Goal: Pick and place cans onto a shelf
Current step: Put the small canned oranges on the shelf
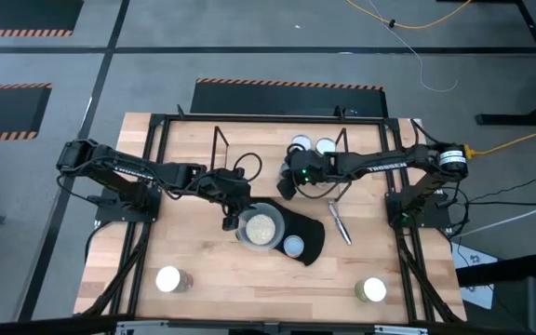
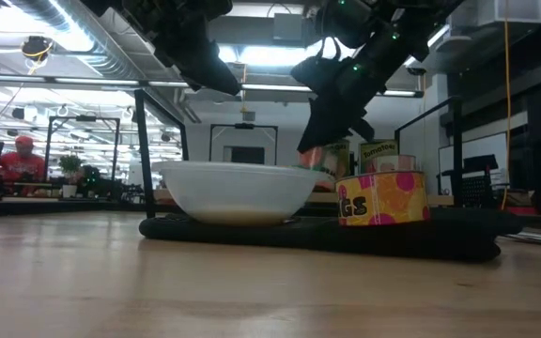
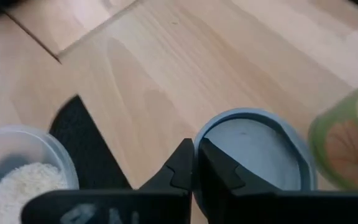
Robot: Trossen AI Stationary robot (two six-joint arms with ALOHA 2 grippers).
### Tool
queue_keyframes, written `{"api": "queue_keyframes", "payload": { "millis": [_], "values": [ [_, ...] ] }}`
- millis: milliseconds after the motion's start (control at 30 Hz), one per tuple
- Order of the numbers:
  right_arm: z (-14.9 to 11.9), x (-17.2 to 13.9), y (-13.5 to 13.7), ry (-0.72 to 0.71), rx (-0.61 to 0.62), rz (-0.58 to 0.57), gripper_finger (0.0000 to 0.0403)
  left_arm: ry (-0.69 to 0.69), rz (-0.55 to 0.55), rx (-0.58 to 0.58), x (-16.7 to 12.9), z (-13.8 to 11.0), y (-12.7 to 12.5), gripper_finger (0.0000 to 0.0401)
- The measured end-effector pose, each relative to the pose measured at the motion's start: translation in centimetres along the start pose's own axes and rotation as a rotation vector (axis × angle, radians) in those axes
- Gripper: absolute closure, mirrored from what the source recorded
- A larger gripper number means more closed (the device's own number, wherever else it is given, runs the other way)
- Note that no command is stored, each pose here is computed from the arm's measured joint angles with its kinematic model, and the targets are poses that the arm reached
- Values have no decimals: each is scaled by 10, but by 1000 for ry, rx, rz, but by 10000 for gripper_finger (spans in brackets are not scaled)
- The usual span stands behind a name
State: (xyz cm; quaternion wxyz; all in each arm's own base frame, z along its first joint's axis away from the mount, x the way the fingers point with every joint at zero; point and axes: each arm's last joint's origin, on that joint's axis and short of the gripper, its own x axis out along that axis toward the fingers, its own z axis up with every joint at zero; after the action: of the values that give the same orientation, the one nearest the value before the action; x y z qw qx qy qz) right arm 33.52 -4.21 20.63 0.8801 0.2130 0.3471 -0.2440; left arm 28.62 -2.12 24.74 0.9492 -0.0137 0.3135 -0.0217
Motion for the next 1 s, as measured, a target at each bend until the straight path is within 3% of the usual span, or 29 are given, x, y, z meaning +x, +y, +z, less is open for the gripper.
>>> {"api": "queue_keyframes", "payload": {
  "millis": [333,800,1000],
  "values": [
    [-5,2,5,17,32,9,376,1,0,14,0,0,0,332],
    [-3,2,6,-7,9,25,316,0,-1,14,0,0,0,332],
    [1,-5,7,-11,-132,29,315,0,-1,14,0,0,0,332]
  ]
}}
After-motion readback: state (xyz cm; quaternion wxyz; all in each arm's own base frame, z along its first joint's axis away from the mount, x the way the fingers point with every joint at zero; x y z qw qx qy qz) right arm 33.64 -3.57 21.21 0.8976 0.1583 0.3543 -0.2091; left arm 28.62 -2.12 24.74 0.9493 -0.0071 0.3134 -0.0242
